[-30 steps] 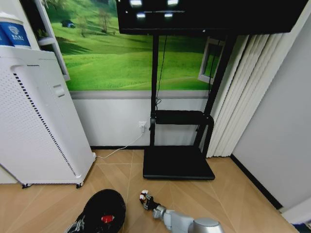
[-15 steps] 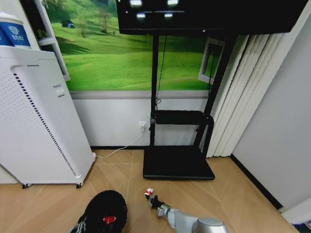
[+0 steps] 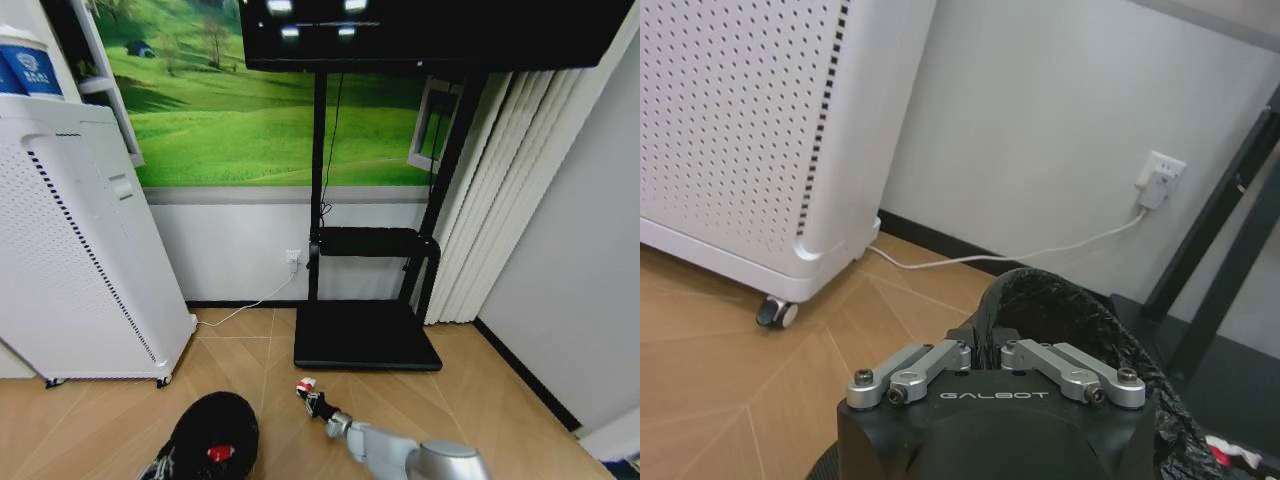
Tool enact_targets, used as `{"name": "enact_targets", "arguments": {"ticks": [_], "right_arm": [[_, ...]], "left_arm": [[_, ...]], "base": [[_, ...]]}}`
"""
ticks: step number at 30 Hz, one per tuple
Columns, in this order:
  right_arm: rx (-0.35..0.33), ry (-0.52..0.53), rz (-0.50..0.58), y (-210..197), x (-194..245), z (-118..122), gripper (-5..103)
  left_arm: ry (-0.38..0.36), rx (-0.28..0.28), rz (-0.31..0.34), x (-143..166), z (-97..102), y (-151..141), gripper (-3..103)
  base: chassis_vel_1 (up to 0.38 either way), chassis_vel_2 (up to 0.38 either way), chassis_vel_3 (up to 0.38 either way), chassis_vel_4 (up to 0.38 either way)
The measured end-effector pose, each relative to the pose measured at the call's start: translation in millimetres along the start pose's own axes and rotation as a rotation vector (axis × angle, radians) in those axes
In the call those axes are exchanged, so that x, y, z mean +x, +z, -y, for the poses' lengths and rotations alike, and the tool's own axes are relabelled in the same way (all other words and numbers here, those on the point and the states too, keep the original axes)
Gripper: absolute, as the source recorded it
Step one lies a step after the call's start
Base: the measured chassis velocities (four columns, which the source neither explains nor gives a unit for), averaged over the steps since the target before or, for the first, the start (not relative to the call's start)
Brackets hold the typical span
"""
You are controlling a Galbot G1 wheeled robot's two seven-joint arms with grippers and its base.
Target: Pick up the trash bin and place the garbage on the floor into it.
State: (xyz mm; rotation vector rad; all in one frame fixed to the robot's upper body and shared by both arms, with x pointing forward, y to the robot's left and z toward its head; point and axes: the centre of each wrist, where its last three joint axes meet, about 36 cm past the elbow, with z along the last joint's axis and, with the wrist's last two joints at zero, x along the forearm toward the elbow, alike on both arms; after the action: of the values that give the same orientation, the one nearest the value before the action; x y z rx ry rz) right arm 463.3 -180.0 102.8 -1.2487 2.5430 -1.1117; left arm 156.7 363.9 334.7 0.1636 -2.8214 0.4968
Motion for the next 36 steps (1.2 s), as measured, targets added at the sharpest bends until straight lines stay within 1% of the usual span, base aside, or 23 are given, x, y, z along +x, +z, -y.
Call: {"name": "enact_targets", "arguments": {"ticks": [1,3,4,6,9,11,12,14,15,16,17,18,19,20,23,24,25,26,33,35,36], "right_arm": [[0.0,0.0,0.0,0.0,0.0,0.0,0],[0.014,0.015,0.024,3.9,-0.7,13.6,0],[0.014,0.015,0.024,3.9,-0.7,13.6,0],[0.028,0.019,0.045,6.7,-0.8,25.0,0],[0.037,0.021,0.059,7.7,-1.5,31.4,0],[0.055,0.029,0.09,9.2,-3.0,46.4,0],[0.055,0.029,0.09,9.2,-3.0,46.4,0],[0.055,0.065,0.098,9.4,-4.8,60.1,0],[0.055,0.065,0.098,9.4,-4.8,60.1,0],[0.056,0.086,0.099,10.2,-4.7,69.2,0],[0.055,0.091,0.101,10.1,-5.0,71.2,0],[0.05,0.114,0.103,10.5,-3.8,79.5,0],[0.045,0.127,0.104,10.7,-2.8,82.9,0],[0.045,0.127,0.104,10.7,-2.8,82.9,0],[0.029,0.164,0.105,11.3,0.7,91.6,0],[0.029,0.164,0.105,11.3,0.7,91.6,0],[0.024,0.172,0.11,11.0,2.5,94.3,0],[0.016,0.189,0.121,9.8,6.2,100.8,0],[0.002,0.218,0.166,1.6,11.9,113.8,0],[-0.001,0.232,0.194,-1.5,26.7,121.3,0],[-0.001,0.232,0.194,-1.5,26.7,121.3,0]], "left_arm": [[0.0,0.0,0.0,0.0,0.0,0.0,7],[-0.016,0.004,0.035,-13.3,-9.6,-14.1,7],[-0.016,0.004,0.035,-13.3,-9.6,-14.1,7],[-0.023,0.004,0.058,-26.6,-17.0,-27.1,7],[-0.022,0.004,0.067,-33.6,-18.9,-33.5,7],[-0.017,0.003,0.073,-47.1,-19.2,-42.5,7],[-0.017,0.003,0.073,-47.1,-19.2,-42.5,7],[-0.011,0.002,0.068,-57.4,-19.5,-44.5,7],[-0.011,0.002,0.068,-57.4,-19.5,-44.5,7],[-0.01,0.002,0.068,-68.1,-21.3,-44.9,7],[-0.01,0.004,0.069,-71.2,-21.7,-44.9,7],[-0.008,0.01,0.073,-86.6,-22.2,-45.4,7],[-0.002,0.011,0.075,-95.6,-22.0,-46.0,7],[-0.002,0.011,0.075,-95.6,-22.0,-46.0,7],[0.003,0.009,0.075,-117.8,-23.6,-49.7,7],[0.003,0.009,0.075,-117.8,-23.6,-49.7,7],[0.006,0.01,0.073,-124.1,-23.3,-51.8,7],[0.012,0.006,0.067,-132.6,-22.6,-55.5,7],[0.022,-0.003,0.057,-142.8,-21.7,-59.4,7],[0.015,-0.005,0.05,-144.1,-24.5,-57.6,7],[0.015,-0.005,0.05,-144.1,-24.5,-57.6,7]], "base": [[0.0,0.0,0.0,0.0],[0.0,0.0,0.0,0.0],[0.0,0.0,0.0,0.0],[0.0,0.0,0.0,0.0],[0.0,0.0,0.0,0.0],[0.0,0.0,0.0,0.0],[0.0,0.0,0.0,0.0],[0.0,0.0,0.0,0.0],[0.0,0.0,0.0,0.0],[0.0,0.0,0.0,0.0],[0.0,0.0,0.0,0.0],[0.0,0.0,0.0,0.0],[0.0,0.0,0.0,0.0],[0.0,0.0,0.0,0.0],[0.0,0.0,0.0,0.0],[0.0,0.0,0.0,0.0],[0.0,0.0,0.0,0.0],[0.0,0.0,0.0,0.0],[0.0,0.0,0.0,0.0],[0.0,0.0,0.0,0.0],[0.0,0.0,0.0,0.0]]}}
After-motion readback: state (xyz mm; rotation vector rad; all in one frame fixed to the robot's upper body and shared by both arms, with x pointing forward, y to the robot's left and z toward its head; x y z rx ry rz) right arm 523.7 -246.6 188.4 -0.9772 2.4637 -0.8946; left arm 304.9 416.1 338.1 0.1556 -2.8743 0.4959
